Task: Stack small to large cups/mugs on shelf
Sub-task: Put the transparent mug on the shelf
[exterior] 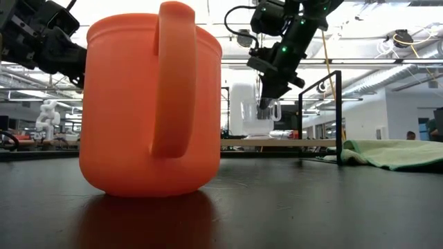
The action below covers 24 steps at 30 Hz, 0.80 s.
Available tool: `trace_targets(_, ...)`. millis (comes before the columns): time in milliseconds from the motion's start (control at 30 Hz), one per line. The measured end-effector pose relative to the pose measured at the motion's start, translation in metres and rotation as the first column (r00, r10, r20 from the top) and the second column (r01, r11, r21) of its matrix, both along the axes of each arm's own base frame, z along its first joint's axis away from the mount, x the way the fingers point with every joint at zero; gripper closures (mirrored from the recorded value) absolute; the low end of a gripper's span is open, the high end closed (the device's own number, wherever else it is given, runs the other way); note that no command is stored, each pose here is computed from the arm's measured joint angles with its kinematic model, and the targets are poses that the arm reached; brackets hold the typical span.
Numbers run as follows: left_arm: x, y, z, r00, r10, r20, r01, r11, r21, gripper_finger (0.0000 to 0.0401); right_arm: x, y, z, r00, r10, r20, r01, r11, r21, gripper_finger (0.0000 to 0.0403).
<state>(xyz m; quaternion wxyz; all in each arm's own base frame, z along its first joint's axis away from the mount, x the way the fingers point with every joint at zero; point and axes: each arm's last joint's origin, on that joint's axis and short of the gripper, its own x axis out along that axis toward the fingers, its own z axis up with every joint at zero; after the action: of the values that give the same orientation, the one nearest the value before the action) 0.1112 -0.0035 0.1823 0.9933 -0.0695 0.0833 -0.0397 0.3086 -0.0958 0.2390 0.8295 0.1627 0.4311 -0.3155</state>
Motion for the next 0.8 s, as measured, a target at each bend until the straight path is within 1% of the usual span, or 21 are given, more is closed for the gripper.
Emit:
trace_targets(467,0.0,0.0,-0.0003,1.0,-0.001,-0.002,0.001,1.0,0.005,0.0375,-0.0001,0.0,0.0,0.999,-0.049,0.019,0.049,0.999,0.022,0.0403)
trace_targets(600,0.0,0.0,-0.0002,1.0,-0.001,-0.002,0.001,1.0,0.008,0.0375,-0.0008,0.0005,-0.0002,0.998,-0.065,0.006,0.065,0.998,-0.002,0.0403)
trace_targets(800,0.0,0.0,-0.0002,1.0,-0.001,-0.002,0.001,1.0,0.008,0.0375,-0.0002,0.0021,-0.0002,0.999,-0.042,0.0,0.042,0.999,-0.009,0.0403)
